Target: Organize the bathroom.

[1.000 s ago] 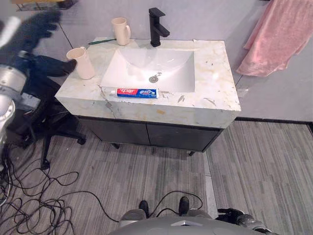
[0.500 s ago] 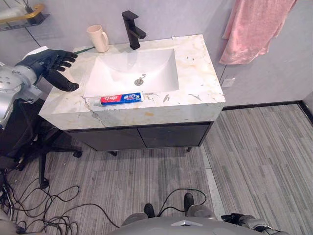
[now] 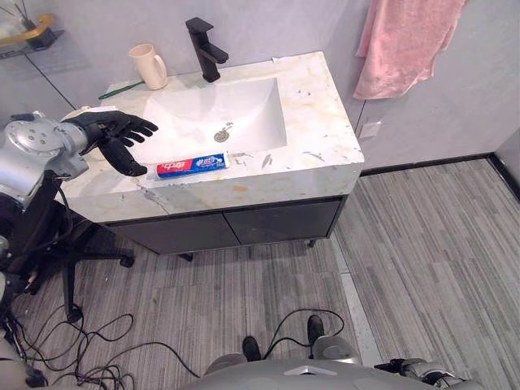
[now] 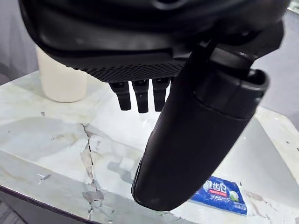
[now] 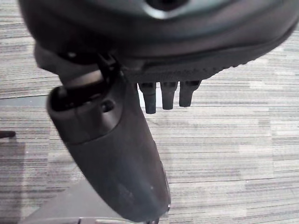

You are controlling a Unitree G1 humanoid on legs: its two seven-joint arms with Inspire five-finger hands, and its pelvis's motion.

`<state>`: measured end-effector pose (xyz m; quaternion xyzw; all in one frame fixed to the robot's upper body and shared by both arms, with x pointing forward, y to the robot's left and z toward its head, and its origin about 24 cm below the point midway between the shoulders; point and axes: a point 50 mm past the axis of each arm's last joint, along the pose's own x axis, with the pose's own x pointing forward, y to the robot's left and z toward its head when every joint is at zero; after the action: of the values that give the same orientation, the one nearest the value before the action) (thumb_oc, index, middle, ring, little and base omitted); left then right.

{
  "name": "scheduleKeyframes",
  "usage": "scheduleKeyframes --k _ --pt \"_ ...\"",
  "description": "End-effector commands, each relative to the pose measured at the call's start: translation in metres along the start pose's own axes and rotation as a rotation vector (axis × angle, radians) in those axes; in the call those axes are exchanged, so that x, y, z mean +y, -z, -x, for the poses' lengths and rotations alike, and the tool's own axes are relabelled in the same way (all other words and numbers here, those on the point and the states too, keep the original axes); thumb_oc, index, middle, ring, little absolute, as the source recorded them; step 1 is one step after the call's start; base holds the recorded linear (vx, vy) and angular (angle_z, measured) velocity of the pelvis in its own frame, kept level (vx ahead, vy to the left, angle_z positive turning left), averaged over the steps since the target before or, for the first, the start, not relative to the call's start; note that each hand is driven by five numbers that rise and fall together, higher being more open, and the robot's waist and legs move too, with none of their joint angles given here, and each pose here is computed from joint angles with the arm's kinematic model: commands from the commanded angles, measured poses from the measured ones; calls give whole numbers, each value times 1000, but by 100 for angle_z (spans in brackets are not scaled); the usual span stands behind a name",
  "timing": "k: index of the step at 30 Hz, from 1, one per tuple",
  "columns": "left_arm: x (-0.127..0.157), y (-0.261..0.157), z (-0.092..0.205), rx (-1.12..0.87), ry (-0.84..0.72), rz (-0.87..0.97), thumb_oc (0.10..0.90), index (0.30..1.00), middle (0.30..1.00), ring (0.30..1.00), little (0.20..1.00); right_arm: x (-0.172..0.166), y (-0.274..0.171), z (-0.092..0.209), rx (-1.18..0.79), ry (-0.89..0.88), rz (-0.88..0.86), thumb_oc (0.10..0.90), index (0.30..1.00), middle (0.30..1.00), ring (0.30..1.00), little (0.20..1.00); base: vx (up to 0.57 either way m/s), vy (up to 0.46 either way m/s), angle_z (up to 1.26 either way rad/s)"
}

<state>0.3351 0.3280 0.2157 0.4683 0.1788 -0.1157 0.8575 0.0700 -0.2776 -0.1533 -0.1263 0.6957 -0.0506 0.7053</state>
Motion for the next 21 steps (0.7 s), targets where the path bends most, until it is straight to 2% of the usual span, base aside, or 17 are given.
scheduleKeyframes --k 1,10,19,21 --pt "64 -36 35 -93 -235 -23 800 900 900 900 900 -32 10 4 67 75 -3 800 900 900 900 900 0 0 0" --pt "52 -37 26 -55 -162 -28 800 900 900 900 900 -35 7 5 58 84 -3 800 900 900 900 900 -3 3 -2" --pt "44 -32 24 -46 -151 1 800 900 900 900 900 -41 -4 6 -27 101 7 800 900 900 900 900 0 4 -1" --pt "41 -32 24 -55 -158 -10 800 900 900 900 900 -48 -11 8 -107 158 28 800 900 900 900 900 -1 16 0"
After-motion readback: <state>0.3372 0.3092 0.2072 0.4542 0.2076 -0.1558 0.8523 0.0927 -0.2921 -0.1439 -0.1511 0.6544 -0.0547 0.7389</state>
